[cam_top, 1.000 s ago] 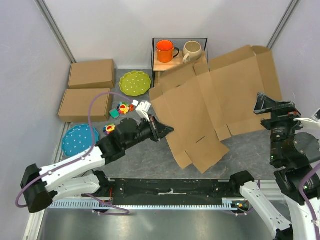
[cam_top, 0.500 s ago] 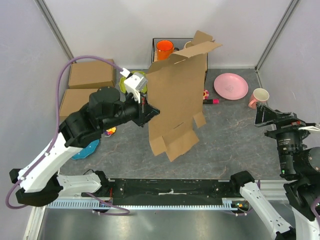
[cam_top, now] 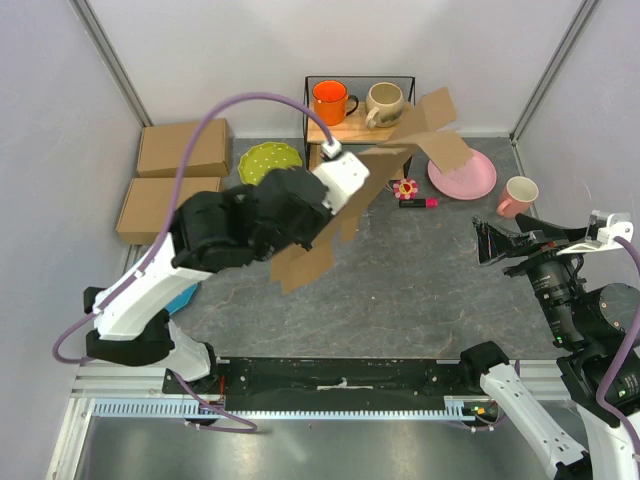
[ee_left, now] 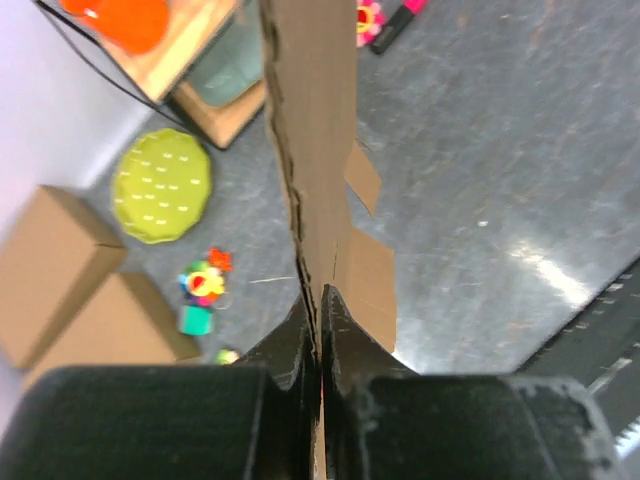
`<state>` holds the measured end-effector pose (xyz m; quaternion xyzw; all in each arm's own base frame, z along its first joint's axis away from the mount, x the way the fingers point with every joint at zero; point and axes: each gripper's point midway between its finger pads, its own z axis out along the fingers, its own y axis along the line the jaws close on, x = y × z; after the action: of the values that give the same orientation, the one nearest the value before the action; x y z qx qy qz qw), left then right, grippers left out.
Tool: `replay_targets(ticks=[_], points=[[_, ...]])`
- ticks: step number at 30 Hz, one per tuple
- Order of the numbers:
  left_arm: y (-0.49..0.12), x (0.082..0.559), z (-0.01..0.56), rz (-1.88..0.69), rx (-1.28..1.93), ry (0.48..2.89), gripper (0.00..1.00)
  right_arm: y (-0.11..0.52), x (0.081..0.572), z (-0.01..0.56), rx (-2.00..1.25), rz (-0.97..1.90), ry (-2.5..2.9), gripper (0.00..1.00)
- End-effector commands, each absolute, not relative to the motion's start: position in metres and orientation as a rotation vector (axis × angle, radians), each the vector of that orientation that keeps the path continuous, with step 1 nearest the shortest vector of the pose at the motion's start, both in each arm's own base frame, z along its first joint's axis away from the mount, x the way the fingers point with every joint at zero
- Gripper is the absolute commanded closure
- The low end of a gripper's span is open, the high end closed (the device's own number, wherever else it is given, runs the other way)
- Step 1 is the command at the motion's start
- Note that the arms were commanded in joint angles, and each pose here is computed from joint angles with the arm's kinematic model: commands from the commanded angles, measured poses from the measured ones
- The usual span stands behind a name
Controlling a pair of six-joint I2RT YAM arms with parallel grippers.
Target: Fold the paper box
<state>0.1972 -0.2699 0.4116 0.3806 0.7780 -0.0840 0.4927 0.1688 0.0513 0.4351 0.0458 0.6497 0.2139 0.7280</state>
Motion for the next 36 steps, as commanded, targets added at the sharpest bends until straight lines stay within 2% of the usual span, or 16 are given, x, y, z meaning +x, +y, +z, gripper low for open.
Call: replay_targets(ticks=[1,6,7,9,10,12,20,23,24,25,29,32,36], points=[[-0.25,0.199,0.443,0.2,0.934,1.704,0.98,0.04,0.162,0.45,0.101,0.425,1.362,0.02],[-0.264,0.175,0.484,0.404,0.939,1.483,0.98,0.015,0.152,0.451,0.21,0.358,1.338,0.02],[-0.278,0.159,0.496,0.338,0.919,1.439,0.98,0.009,0.149,0.453,0.231,0.343,1.331,0.02],[-0.278,0.147,0.515,0.381,0.929,1.371,0.98,-0.007,0.134,0.466,0.297,0.331,1.279,0.02],[-0.289,0.132,0.526,0.303,0.901,1.347,0.98,-0.017,0.126,0.471,0.337,0.314,1.249,0.02],[-0.293,0.115,0.536,0.31,0.931,1.297,0.98,-0.031,0.102,0.492,0.363,0.327,1.161,0.02],[-0.301,0.088,0.549,0.054,0.876,1.289,0.98,-0.046,0.049,0.56,0.356,0.42,1.053,0.02],[-0.313,0.077,0.514,-0.175,0.971,1.374,0.98,-0.044,0.038,0.573,0.345,0.471,1.04,0.02],[-0.315,0.081,0.494,-0.348,1.005,1.497,0.98,-0.041,0.038,0.575,0.328,0.492,1.045,0.02],[-0.318,0.086,0.482,-0.383,1.005,1.551,0.98,-0.039,0.037,0.577,0.321,0.506,1.044,0.02],[-0.329,0.111,0.391,-0.316,1.109,1.738,0.98,-0.032,0.046,0.571,0.306,0.514,1.075,0.02],[-0.332,0.138,0.358,-0.367,1.082,1.831,0.98,-0.024,0.059,0.559,0.292,0.521,1.12,0.02],[-0.316,0.187,0.343,-0.437,0.95,1.894,0.98,-0.014,0.073,0.546,0.278,0.523,1.166,0.02]])
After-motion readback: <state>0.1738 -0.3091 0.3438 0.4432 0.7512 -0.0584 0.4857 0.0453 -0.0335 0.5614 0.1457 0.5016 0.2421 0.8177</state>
